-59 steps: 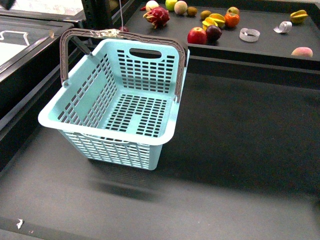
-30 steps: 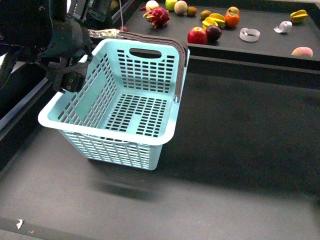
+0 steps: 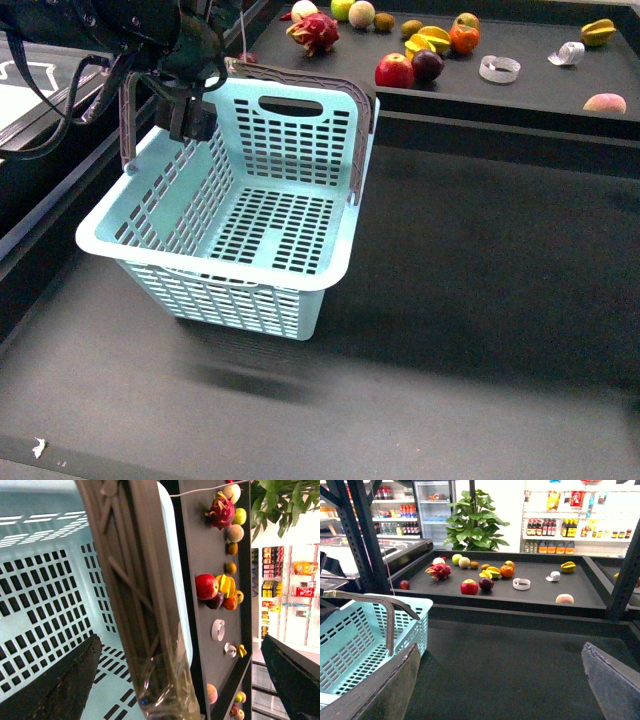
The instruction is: Pick mango with right arm and hold basket with left
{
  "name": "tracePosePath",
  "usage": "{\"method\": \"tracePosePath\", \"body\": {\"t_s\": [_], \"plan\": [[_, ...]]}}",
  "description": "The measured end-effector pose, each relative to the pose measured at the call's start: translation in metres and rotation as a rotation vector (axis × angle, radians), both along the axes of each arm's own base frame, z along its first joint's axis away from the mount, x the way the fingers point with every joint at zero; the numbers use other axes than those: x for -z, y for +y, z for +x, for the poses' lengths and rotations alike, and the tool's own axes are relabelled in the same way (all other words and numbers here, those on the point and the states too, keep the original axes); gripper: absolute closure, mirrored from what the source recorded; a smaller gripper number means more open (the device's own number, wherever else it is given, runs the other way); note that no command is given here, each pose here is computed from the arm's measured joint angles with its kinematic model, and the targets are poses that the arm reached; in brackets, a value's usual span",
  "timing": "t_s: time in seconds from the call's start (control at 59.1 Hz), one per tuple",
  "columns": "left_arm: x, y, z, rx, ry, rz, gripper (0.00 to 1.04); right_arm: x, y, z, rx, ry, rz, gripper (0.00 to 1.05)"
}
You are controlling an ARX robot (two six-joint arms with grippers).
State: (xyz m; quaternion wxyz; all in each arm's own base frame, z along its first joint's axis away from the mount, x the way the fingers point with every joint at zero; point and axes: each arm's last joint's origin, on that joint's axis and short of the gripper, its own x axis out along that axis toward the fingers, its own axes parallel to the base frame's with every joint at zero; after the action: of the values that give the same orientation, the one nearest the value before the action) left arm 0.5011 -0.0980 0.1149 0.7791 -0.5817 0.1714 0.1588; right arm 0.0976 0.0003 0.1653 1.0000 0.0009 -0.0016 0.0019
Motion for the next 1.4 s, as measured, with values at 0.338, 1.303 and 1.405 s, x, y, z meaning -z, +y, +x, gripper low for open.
{"method": "tracePosePath", "body": {"t_s": [0.338, 1.303, 1.405], "plan": [[0.008, -0.005, 0.017, 0.026, 0.011, -0.016, 0.19, 0.0, 0.0, 0.0, 0.0, 0.0, 0.0, 0.08], [0.0, 0.013, 0.004, -0.03, 0.033, -0.072, 0.98, 0.0, 0.0, 0.0, 0.0, 0.0, 0.0, 0.08], [-0.01, 0.018, -0.007, -0.032, 0.025, -0.04, 0.99, 0.0, 0.0, 0.0, 0.0, 0.0, 0.0, 0.08]]}}
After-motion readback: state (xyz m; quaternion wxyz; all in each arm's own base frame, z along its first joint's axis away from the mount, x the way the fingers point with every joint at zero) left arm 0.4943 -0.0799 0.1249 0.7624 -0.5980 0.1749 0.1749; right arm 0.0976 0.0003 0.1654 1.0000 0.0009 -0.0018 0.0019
